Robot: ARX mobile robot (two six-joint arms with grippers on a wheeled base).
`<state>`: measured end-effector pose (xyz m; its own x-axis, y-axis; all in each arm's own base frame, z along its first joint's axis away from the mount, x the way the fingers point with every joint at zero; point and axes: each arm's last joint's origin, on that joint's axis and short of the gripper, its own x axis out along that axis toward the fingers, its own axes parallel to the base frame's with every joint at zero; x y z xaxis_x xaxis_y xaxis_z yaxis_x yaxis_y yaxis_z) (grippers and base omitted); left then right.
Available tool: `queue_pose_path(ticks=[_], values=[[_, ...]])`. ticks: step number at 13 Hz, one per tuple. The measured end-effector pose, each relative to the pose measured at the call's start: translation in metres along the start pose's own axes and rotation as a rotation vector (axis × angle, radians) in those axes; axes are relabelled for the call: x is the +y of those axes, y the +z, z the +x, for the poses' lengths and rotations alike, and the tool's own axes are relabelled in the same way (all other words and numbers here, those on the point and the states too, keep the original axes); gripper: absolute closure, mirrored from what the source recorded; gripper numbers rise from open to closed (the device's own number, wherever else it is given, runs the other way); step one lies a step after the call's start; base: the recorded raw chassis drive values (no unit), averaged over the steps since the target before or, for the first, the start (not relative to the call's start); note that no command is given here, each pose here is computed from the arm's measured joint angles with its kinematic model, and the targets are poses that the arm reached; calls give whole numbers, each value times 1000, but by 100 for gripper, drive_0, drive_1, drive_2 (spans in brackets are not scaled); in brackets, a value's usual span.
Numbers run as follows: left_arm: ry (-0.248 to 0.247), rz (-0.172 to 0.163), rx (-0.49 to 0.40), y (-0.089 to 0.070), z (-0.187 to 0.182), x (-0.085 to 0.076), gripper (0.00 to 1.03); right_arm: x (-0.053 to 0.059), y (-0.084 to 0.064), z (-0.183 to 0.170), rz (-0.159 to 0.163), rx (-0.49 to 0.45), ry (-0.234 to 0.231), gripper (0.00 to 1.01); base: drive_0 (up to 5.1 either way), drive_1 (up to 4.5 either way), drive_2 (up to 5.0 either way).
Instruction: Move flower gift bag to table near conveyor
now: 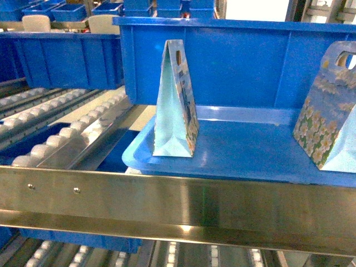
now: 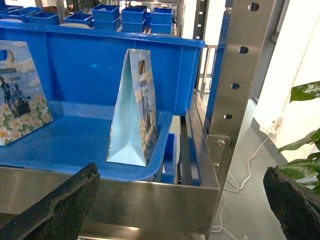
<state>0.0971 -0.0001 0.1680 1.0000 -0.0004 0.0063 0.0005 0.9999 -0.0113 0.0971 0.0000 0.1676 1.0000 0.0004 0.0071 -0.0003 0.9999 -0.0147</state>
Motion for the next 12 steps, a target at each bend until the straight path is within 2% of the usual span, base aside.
queue_pose_path(ticks=[10, 11, 12], values=[[0, 0, 1, 0, 0, 0, 5, 0, 0, 0, 0, 1, 0, 3, 0, 0, 0], [1, 0, -3, 0, 0, 0, 5, 2, 4, 1, 1, -36, -13, 3, 0, 0, 0], [-9, -3, -56, 6, 3, 4, 5, 8, 5, 6, 5, -35, 20, 3, 0, 0, 0]])
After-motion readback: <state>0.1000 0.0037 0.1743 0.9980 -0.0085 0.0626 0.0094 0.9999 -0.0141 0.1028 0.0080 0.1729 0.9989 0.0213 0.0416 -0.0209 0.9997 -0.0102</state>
